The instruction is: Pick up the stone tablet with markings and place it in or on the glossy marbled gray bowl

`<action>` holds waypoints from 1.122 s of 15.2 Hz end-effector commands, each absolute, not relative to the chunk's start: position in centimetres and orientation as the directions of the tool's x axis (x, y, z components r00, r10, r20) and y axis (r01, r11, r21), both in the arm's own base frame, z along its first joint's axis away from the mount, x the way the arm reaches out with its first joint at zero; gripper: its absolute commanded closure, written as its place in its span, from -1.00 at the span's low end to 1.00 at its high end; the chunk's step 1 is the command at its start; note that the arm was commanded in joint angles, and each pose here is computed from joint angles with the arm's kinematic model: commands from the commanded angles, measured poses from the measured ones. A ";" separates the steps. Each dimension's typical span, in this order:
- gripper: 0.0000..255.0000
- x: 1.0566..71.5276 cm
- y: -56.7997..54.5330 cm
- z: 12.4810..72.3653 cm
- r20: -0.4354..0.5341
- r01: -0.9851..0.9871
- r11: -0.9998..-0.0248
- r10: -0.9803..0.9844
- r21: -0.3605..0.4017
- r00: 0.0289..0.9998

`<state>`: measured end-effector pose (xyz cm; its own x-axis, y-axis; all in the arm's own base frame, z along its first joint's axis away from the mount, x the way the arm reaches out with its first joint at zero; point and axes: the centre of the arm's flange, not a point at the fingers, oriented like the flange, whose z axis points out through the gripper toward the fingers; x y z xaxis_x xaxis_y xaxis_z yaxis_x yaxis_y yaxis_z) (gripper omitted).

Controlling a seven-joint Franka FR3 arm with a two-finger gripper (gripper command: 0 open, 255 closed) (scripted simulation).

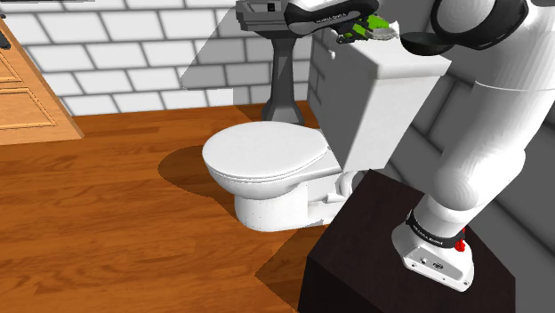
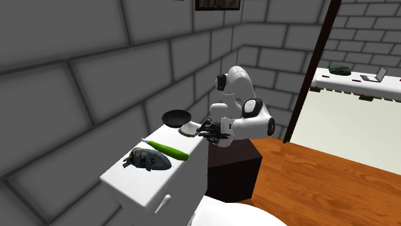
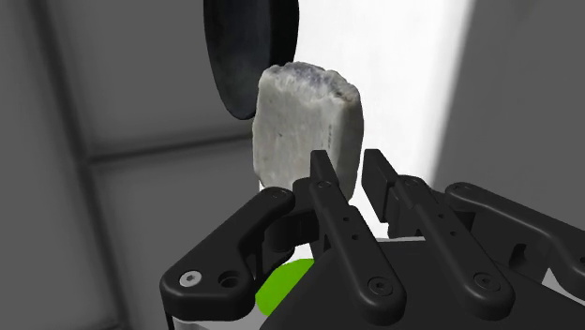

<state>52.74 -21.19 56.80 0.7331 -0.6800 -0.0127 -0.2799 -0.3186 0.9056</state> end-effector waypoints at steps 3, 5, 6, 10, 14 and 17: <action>1.00 52.7 -21.2 59.0 -0.013 -0.280 -0.319 -0.680 0.906 0.733; 1.00 52.7 -21.2 60.0 -0.013 -0.280 -0.319 -0.680 0.906 0.733; 1.00 52.7 -21.2 60.5 -0.013 -0.280 -0.319 -0.680 0.906 0.733; 1.00 52.7 -21.2 62.6 -0.013 -0.280 -0.319 -0.680 0.906 0.733; 1.00 52.7 -21.2 64.8 -0.013 -0.280 -0.319 -0.680 0.906 0.733; 1.00 51.5 -21.7 65.4 -0.013 -0.280 -0.319 -0.680 0.906 0.733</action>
<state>52.22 -21.40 65.22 0.7331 -0.6799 -0.0131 -0.2793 -0.3187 0.9058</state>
